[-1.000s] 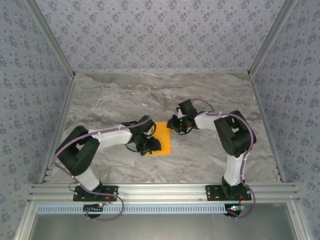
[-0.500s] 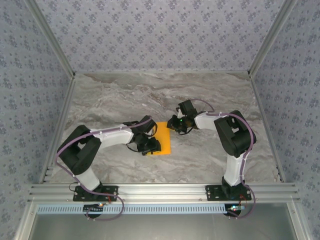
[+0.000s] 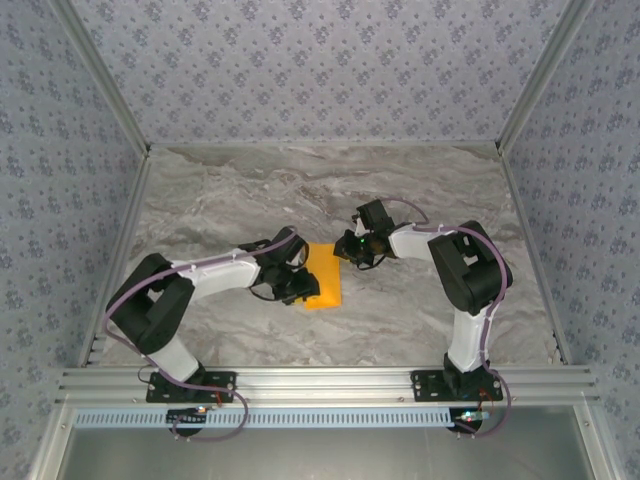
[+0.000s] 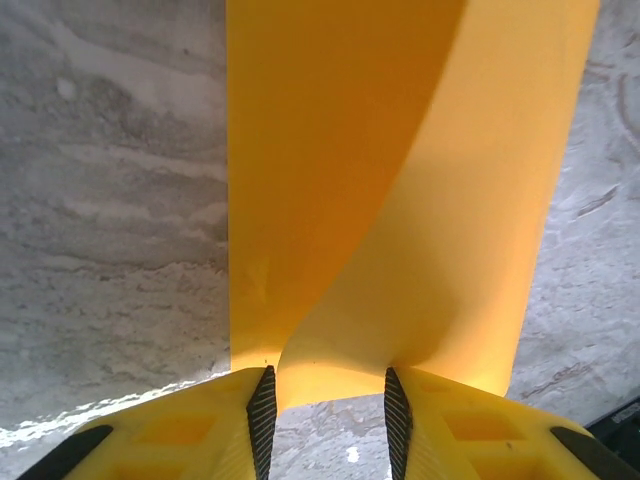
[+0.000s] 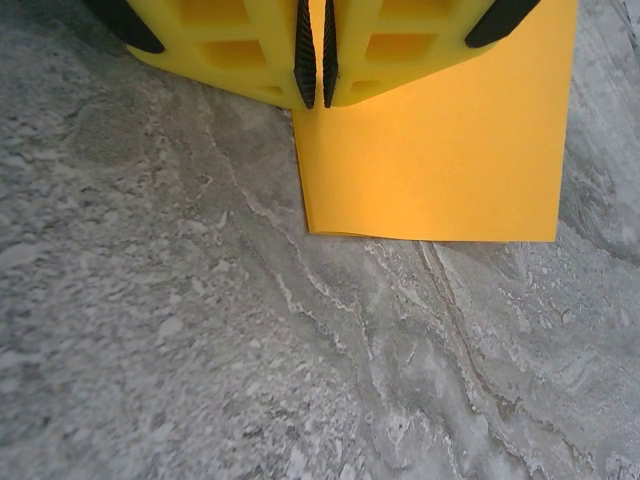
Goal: Fold a paper plane with a square sheet of paper (pick it up from the middle)
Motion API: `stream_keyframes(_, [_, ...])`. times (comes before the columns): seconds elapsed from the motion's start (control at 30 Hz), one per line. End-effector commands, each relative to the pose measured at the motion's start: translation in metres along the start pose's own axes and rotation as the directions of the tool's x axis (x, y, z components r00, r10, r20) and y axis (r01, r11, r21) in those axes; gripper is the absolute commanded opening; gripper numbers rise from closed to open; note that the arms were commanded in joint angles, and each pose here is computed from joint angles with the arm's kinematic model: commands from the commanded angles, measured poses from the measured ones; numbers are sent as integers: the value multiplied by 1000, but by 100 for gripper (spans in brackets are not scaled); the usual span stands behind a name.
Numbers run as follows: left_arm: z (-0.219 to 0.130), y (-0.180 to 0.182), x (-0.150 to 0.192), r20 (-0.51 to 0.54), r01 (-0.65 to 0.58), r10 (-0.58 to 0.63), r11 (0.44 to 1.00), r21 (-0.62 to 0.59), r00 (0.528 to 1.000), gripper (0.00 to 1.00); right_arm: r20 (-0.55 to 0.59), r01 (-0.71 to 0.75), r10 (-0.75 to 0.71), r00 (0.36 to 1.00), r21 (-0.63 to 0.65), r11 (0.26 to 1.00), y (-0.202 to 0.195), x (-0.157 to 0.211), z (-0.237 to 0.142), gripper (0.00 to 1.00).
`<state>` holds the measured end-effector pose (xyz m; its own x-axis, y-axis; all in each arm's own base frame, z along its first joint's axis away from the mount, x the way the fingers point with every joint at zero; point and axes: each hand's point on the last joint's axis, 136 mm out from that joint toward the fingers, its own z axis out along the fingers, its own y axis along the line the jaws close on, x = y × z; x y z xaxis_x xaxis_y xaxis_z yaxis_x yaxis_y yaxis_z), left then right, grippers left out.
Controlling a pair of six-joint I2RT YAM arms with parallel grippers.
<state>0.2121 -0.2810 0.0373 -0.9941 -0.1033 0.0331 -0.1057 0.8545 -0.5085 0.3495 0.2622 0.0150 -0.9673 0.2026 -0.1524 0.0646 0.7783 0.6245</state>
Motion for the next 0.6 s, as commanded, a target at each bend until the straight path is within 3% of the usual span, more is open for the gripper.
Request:
stream_keyframes(0.0, [-7, -13, -6, 22, -11, 10, 998, 70, 1000, 38, -93, -76, 116, 989, 353, 933, -102, 47, 8, 17])
stream_keyframes(0.3, [-6, -20, -27, 71, -67, 59, 990, 123, 996, 43, -95, -73, 113, 989, 352, 933, -101, 47, 7, 17])
stream_keyframes(0.57, [-10, -37, -42, 128, -180, 153, 954, 238, 980, 60, -94, -69, 108, 990, 350, 934, -99, 45, 6, 17])
